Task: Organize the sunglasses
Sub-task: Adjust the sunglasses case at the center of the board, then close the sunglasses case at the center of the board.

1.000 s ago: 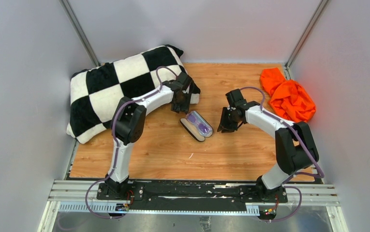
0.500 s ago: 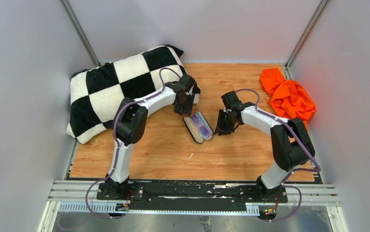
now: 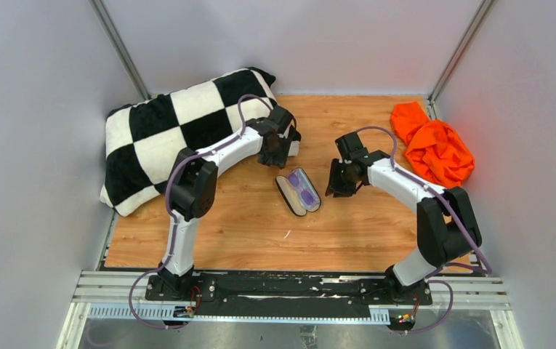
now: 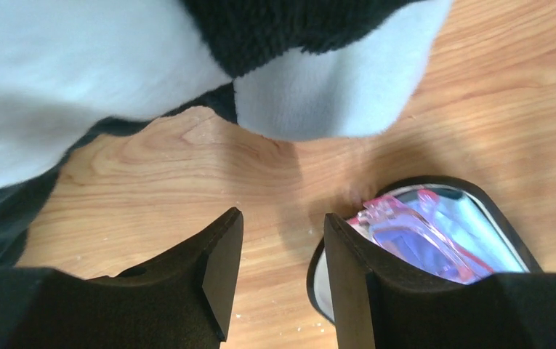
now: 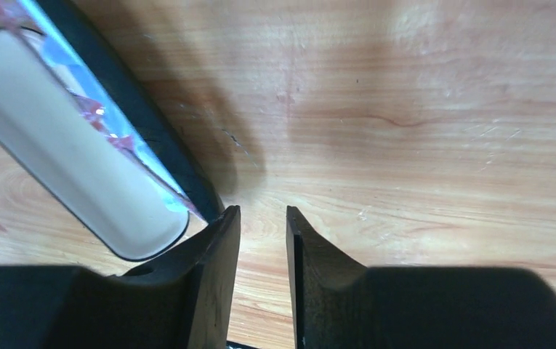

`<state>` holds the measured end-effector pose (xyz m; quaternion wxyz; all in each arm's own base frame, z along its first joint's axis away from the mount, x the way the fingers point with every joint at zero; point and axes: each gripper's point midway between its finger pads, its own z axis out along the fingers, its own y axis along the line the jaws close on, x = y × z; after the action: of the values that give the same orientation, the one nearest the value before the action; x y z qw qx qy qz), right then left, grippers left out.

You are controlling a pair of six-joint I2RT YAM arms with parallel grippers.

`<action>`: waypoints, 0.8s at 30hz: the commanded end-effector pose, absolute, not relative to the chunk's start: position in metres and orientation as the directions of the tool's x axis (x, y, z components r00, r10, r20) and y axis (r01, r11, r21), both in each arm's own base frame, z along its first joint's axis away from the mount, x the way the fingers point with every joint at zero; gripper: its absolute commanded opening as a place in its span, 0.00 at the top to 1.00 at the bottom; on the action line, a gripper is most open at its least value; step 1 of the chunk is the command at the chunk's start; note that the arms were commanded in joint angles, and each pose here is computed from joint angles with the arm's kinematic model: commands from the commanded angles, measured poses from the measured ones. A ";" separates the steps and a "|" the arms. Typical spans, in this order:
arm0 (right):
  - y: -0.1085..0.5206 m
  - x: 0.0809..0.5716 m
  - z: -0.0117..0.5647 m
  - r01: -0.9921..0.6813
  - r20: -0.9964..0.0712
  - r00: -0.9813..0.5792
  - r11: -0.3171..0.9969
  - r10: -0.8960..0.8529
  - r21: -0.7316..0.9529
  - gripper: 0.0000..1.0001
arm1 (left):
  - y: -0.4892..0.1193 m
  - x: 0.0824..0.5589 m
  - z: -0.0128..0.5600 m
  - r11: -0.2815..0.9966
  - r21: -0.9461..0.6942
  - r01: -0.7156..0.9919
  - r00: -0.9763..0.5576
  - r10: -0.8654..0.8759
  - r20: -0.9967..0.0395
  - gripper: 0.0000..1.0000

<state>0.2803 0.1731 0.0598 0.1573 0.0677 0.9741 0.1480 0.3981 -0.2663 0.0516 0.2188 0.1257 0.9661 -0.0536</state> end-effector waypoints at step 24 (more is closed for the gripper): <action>0.231 0.337 0.076 -0.371 -0.378 -0.902 0.824 -0.210 0.428 0.63 | -0.280 0.289 0.123 0.793 -0.576 0.198 -0.874 -0.124 -0.470 0.52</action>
<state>0.3318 0.2270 0.0759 0.1604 -0.1553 0.9455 0.2370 0.2944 -0.2624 0.1249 0.2591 0.0357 0.9280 -0.2652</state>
